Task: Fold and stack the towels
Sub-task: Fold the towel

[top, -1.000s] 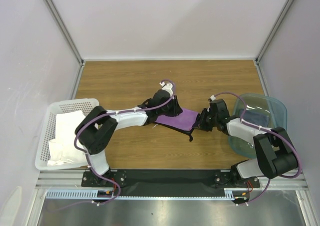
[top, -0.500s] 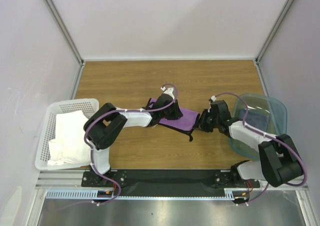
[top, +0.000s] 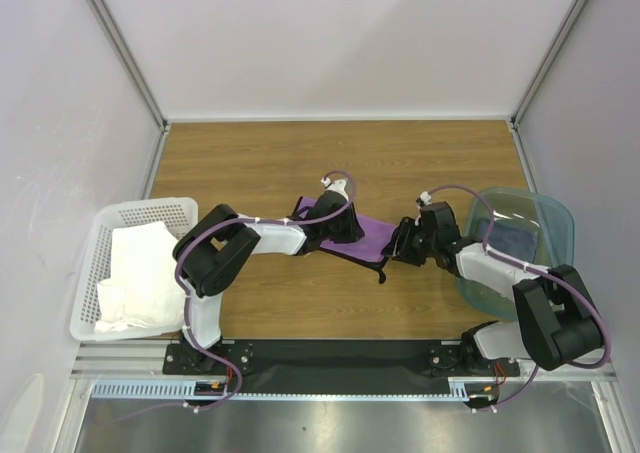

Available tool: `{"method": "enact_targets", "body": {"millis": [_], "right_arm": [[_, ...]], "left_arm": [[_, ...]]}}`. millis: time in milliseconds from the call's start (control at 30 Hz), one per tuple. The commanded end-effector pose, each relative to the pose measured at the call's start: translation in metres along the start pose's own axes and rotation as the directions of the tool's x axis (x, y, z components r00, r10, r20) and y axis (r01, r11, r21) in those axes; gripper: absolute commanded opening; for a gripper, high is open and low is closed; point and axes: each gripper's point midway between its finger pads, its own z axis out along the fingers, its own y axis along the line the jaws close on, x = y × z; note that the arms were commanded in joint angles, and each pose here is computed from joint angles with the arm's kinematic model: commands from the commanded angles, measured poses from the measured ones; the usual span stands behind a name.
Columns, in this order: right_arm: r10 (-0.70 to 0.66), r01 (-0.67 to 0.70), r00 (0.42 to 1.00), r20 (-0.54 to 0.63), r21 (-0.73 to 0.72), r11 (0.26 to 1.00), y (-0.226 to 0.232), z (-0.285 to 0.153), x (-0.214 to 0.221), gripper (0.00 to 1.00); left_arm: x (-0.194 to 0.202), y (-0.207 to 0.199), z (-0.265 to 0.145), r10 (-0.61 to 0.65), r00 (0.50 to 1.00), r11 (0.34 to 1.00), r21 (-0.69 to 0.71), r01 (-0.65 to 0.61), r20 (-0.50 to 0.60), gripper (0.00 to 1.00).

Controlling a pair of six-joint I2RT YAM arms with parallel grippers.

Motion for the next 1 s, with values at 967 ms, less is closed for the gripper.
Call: {"method": "enact_targets", "body": {"millis": [967], "right_arm": [[0.026,-0.024,0.999,0.035,-0.055,0.998,0.012,-0.003,0.004,0.06]], "left_arm": [[0.008,0.007,0.005,-0.007,1.000,0.999,-0.033,0.006,-0.014,0.25]]}}
